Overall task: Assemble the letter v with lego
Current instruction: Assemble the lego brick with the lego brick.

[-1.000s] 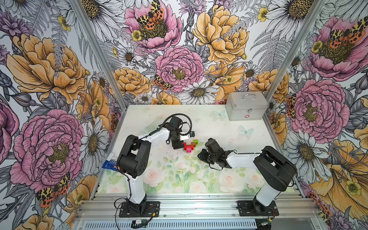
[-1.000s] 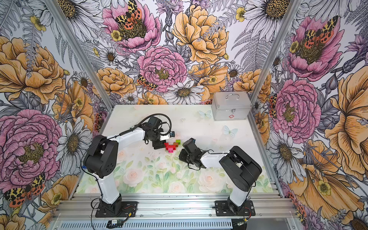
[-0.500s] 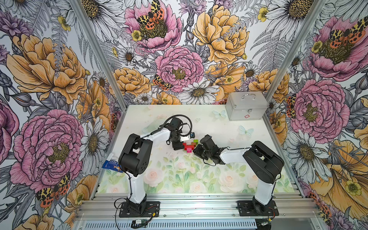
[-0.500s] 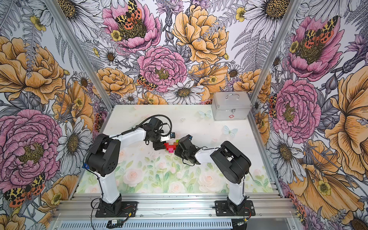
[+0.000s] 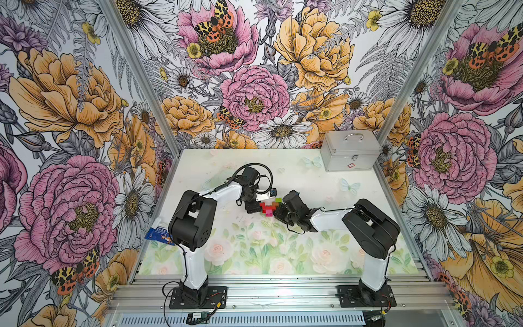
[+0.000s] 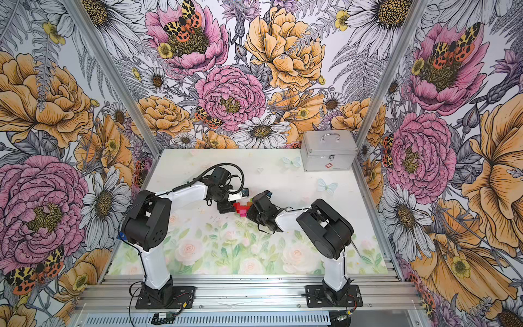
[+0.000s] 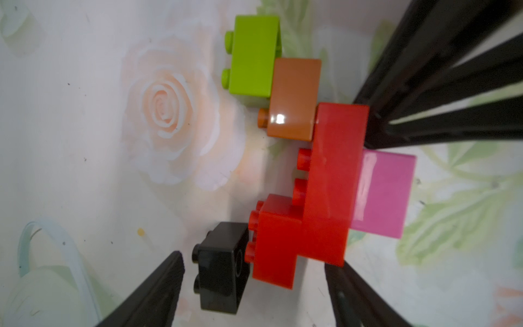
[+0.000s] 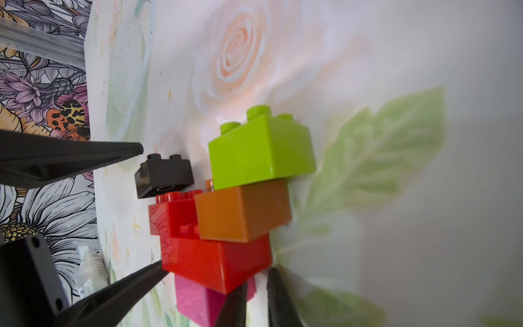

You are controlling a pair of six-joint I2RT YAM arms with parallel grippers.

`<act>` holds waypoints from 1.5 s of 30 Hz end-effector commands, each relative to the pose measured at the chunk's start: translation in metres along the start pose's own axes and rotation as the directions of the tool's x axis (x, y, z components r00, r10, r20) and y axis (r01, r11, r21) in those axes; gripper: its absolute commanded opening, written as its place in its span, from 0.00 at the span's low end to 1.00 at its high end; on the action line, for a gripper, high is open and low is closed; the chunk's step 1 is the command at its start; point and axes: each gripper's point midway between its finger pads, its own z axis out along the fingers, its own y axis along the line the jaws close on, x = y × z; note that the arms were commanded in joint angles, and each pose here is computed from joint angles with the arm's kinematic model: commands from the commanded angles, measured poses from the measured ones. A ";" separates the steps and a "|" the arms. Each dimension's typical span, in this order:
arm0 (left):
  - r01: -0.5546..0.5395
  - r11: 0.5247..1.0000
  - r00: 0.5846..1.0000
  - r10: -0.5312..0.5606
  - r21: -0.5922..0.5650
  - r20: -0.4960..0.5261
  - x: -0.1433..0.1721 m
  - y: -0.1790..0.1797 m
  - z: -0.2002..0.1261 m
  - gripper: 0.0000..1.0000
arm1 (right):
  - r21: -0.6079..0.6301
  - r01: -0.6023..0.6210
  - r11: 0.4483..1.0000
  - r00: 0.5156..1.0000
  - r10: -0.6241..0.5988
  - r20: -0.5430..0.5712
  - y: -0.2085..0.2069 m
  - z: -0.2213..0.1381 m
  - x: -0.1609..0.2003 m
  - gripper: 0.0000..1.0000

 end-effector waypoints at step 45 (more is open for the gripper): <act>0.025 1.000 0.997 -0.025 0.006 0.074 -0.014 0.009 -0.006 0.79 | 0.051 0.048 0.998 0.999 -0.048 -0.002 0.003 0.007 -0.011 0.19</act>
